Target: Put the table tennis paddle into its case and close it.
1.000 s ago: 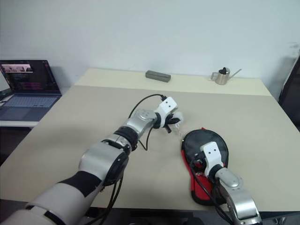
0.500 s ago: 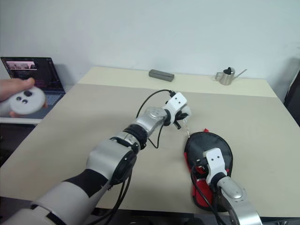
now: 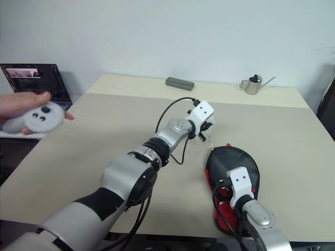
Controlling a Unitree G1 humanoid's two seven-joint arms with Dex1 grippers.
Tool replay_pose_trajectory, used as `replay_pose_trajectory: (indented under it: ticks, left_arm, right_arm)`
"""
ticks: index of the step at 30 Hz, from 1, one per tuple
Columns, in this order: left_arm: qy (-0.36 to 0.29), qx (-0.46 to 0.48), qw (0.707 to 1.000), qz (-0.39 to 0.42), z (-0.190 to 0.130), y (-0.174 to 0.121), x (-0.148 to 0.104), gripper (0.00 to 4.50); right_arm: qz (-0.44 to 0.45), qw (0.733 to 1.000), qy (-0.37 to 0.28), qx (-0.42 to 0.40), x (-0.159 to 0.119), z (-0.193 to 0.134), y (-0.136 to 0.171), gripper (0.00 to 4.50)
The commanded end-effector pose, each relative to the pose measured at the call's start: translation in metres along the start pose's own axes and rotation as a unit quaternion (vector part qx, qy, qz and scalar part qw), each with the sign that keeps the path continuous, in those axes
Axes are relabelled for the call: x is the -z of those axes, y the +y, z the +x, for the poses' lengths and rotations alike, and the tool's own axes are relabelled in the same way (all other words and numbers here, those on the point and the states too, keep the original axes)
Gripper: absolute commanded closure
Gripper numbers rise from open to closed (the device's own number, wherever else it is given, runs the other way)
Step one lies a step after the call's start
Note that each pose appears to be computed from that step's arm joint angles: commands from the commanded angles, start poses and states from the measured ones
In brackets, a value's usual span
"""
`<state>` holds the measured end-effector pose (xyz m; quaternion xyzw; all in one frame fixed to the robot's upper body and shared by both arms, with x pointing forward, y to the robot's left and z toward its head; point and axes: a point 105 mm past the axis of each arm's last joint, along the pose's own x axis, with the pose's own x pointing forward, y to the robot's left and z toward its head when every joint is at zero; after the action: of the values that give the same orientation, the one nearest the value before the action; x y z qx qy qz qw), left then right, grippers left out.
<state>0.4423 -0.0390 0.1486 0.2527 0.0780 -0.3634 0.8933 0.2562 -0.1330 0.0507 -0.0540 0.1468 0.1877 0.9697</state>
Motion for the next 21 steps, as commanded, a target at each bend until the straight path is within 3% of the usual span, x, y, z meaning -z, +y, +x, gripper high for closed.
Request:
replay_pose_trajectory:
  ticks: [1,12,21]
  left_arm:
    - [-0.039,-0.007,0.999,0.028,-0.003,0.008,-0.032,3.98]
    - [-0.063,0.019,0.998,-0.025,0.002,-0.008,-0.04,0.19]
    - [-0.115,0.033,0.989,-0.084,-0.003,-0.004,-0.067,0.07]
  right_arm:
    - [0.064,0.974,0.214,-0.033,0.105,-0.019,0.025,0.0]
    - [0.054,0.976,0.207,-0.027,0.101,-0.013,0.02,0.0]
    - [0.034,0.979,0.198,-0.031,0.094,0.0,0.013,0.0]
